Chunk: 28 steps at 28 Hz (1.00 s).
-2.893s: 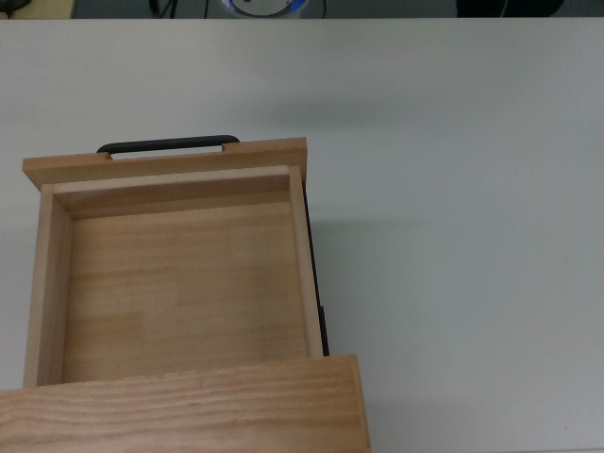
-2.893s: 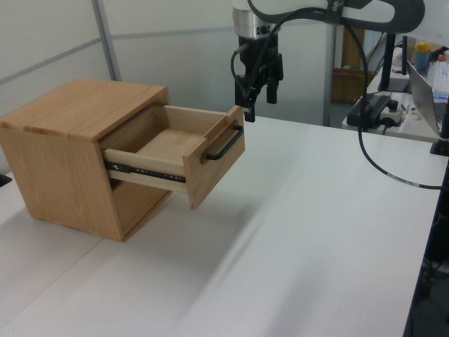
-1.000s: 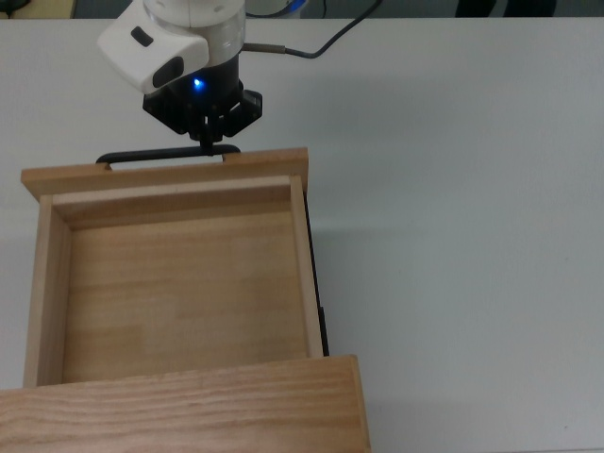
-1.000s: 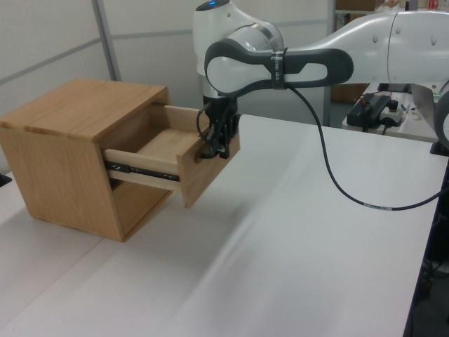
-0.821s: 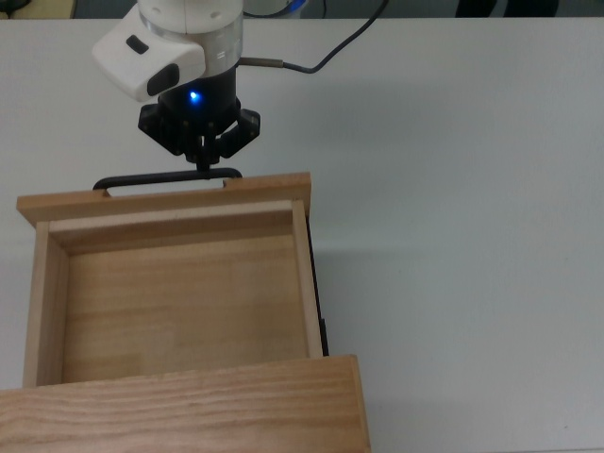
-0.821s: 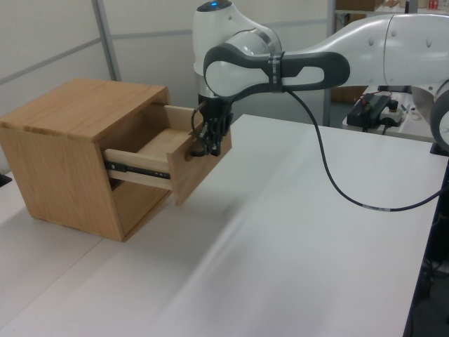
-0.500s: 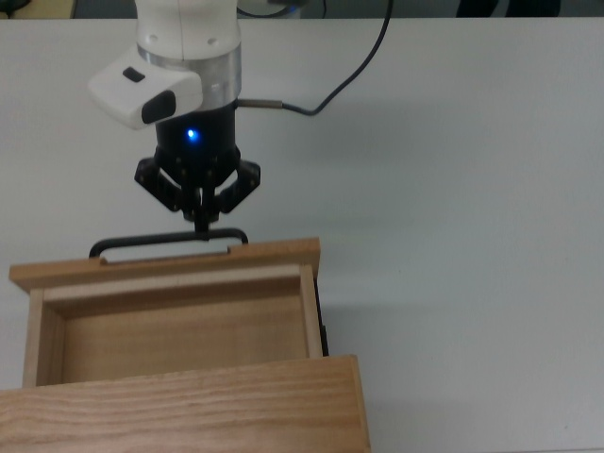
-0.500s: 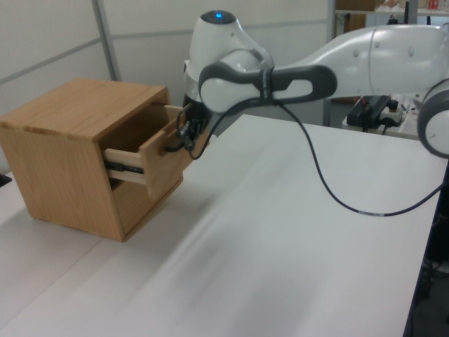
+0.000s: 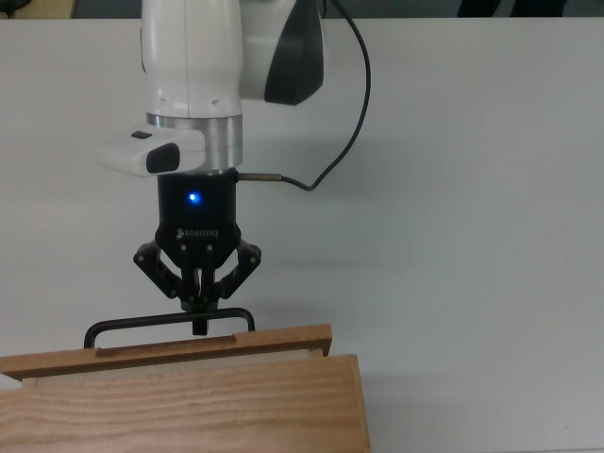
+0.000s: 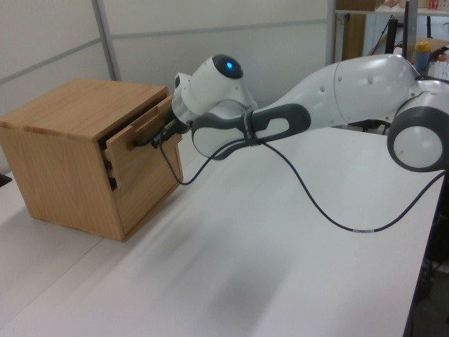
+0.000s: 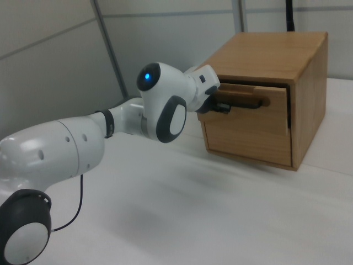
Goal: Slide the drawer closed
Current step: 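Push the drawer by its handle into the wooden cabinet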
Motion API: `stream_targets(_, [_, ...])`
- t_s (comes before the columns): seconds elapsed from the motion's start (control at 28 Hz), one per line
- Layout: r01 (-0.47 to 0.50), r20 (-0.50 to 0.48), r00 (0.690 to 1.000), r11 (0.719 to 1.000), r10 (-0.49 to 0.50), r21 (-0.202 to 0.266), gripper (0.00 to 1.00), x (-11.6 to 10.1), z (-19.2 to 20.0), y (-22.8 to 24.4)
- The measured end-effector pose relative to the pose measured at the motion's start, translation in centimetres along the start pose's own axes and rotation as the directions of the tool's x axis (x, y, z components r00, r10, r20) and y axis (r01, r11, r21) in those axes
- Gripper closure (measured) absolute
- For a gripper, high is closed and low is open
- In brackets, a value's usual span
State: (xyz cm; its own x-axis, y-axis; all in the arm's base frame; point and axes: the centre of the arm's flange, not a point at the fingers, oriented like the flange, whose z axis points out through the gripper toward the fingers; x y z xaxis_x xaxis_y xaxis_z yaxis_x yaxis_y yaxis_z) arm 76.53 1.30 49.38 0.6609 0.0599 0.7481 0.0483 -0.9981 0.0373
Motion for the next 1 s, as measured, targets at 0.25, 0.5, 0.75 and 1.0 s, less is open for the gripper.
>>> stream_targets(0.25, [-0.001, -0.032, 0.999, 1.0, 0.001, 0.003, 0.99, -0.4, 0.8, -0.1])
stream_targets(0.5, [-0.002, -0.114, 0.993, 1.0, 0.003, 0.008, 0.99, -1.0, 1.9, -0.2])
stream_targets(0.75, [-0.004, -0.159, 0.987, 1.0, 0.006, 0.016, 0.99, -2.8, 4.2, -0.5])
stream_targets(1.0, [-0.004, -0.161, 0.987, 1.0, 0.006, 0.016, 0.99, -2.7, 4.2, -0.5])
